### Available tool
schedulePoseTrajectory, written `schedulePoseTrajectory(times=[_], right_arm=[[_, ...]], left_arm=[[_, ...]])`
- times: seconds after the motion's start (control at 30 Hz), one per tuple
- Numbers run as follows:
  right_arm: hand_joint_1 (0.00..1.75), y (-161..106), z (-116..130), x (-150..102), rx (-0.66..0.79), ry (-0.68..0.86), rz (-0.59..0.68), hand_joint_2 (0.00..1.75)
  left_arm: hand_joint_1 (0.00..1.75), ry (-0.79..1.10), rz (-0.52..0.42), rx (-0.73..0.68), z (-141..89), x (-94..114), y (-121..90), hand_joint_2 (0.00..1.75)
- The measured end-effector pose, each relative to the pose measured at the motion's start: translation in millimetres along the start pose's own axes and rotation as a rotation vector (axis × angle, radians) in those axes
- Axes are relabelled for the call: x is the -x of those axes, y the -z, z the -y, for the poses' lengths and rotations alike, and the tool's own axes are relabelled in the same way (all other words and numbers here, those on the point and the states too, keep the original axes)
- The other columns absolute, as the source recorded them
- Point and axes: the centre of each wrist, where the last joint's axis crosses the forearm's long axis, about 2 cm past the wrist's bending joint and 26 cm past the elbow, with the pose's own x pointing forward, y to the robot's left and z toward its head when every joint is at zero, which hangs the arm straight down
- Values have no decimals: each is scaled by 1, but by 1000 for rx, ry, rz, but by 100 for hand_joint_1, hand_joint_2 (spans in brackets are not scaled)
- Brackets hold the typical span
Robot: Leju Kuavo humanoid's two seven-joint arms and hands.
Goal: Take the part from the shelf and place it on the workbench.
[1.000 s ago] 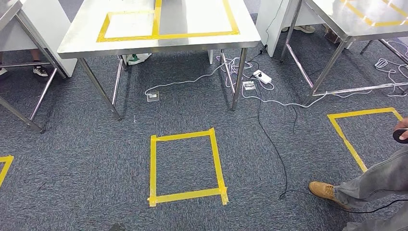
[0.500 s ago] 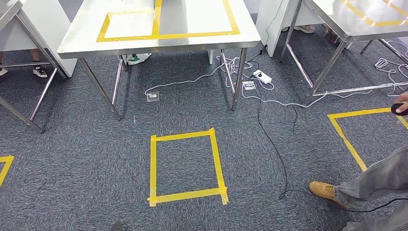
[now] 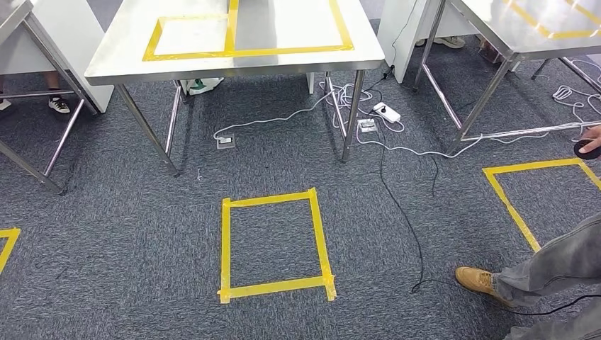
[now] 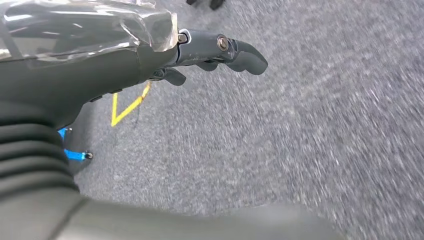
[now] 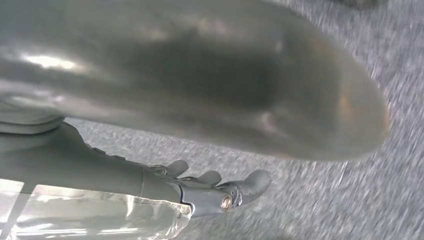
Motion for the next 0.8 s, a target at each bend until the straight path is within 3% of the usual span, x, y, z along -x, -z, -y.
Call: schedulePoseTrajectory(times=[0.8], right_arm=[[0,-4,-13,-2,-30,36,-84,0]], left_arm=[[0,-5,1,-50,0,-3,0,175]])
